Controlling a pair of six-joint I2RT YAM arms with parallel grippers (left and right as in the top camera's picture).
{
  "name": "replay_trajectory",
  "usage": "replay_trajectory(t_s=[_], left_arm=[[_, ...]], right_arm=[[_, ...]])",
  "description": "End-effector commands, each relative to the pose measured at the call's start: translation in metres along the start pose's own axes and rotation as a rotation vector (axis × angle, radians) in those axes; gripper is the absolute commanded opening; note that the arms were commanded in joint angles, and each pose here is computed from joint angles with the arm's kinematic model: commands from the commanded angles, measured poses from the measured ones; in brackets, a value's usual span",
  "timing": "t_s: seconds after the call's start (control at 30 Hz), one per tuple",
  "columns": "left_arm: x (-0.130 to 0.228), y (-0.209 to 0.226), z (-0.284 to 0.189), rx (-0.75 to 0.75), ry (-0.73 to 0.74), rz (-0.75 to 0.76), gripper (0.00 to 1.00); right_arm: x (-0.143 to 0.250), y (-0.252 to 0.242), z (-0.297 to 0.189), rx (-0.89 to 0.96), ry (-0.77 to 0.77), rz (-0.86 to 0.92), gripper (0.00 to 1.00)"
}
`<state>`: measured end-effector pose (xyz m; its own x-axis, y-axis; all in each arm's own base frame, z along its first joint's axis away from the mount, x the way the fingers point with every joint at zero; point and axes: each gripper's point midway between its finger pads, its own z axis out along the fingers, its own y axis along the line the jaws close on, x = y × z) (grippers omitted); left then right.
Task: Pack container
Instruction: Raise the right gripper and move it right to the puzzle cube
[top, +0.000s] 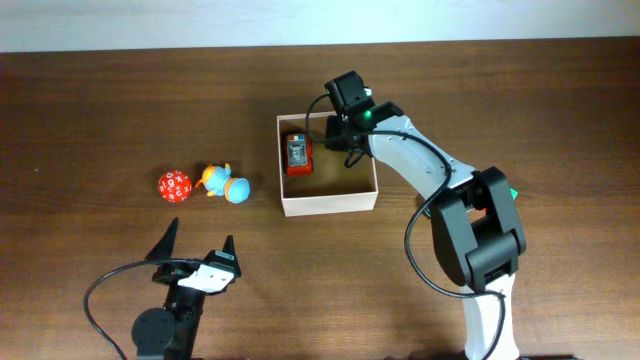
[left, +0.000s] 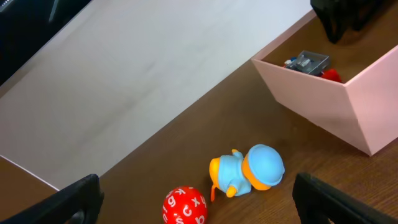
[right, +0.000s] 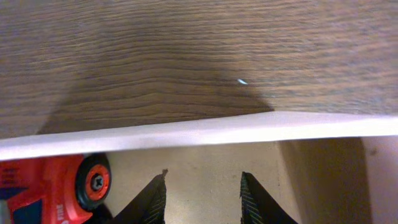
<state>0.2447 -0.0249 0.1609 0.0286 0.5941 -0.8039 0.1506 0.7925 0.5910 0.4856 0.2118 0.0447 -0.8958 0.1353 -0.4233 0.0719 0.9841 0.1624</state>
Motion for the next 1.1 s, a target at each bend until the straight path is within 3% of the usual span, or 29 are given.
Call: replay_trajectory(t_s=[0.0,0.57,0.7,0.9,1.07], left_arm=[[0.003,0.002,0.0,-0.012,0.007,-0.006,0.99],[0.003,0.002,0.0,-0.012,0.007,-0.006,0.99],[0.003,0.002,0.0,-0.012,0.007,-0.006,0.99],[0.003,0.002,0.0,-0.012,0.007,-0.006,0.99],[0.003,0.002,0.0,-0.012,0.007,-0.006,0.99]], right_arm=[[0.001,-0.016,0.008,0.05,0.001,0.042,0.34],[-0.007,-0.01,-0.004,0.034,0.002,0.078,0.36],[-0.026,0.005,-0.038,-0.018,-0.025,0.058,0.47],[-0.052,0.018,-0.107,-0.065,-0.07,-0.01,0.56],[-0.065,-0.007,-0.167,0.014,-0.112,-0.014,0.66]])
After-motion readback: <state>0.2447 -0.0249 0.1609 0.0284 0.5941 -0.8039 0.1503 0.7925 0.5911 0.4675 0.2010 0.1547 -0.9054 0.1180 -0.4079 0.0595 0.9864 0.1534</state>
